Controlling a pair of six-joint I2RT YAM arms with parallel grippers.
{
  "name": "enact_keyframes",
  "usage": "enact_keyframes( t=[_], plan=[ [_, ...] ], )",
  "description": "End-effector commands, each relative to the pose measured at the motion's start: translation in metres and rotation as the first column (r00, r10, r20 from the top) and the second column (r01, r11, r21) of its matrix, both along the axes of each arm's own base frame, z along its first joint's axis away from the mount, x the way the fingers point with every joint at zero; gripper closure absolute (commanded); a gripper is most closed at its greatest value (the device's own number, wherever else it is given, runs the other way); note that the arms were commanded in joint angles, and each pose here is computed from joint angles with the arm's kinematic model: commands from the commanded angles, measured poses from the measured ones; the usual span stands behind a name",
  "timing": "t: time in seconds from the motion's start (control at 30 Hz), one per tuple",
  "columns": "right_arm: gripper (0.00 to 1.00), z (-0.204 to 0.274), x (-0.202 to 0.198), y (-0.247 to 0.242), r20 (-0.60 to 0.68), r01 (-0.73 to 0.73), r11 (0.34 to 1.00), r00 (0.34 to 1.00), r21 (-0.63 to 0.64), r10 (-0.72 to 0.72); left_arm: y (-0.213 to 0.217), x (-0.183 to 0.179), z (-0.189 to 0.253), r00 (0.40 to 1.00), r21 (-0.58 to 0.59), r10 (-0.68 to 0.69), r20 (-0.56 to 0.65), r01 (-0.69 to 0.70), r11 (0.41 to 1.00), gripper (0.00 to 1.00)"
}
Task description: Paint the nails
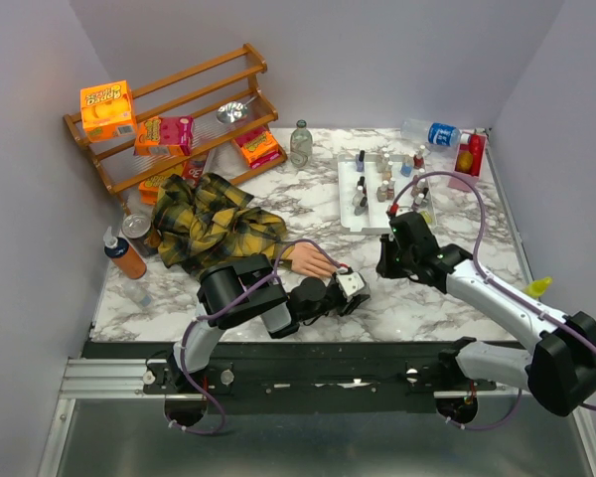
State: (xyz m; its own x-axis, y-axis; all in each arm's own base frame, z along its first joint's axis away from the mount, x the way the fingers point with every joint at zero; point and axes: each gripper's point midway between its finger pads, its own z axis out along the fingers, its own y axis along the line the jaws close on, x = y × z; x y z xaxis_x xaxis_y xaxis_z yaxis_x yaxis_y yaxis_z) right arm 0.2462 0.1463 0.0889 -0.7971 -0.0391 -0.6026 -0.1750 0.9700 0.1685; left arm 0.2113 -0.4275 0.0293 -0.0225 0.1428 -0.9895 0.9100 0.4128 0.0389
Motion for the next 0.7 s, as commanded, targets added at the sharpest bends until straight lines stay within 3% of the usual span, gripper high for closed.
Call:
enact_keyframes(
  t=[0.0,0.4,0.53,0.67],
  plan=[
    [0.99,-0.002,0.005,-0.006,-0.001,0.021,0.999,1.0,-0.042,-0.021,-0.005,0.003,0.006,0.999,-0.023,0.011,0.034,-0.01,1.0,1.0],
    [0.99,-0.006,0.0,0.004,-0.015,-0.025,1.0,1.0,-0.019,0.025,-0.004,0.003,0.005,0.999,-0.023,0.015,0.031,-0.014,1.0,0.94],
    [0.99,-0.008,-0.002,0.008,-0.021,-0.038,0.999,0.999,-0.009,0.037,-0.004,0.003,0.004,0.999,-0.023,0.018,0.031,-0.017,1.0,0.87],
    [0.99,-0.006,-0.001,0.006,-0.013,-0.031,0.999,0.999,-0.014,0.031,-0.003,0.003,0.005,0.999,-0.024,0.018,0.032,-0.017,1.0,0.72]
  ],
)
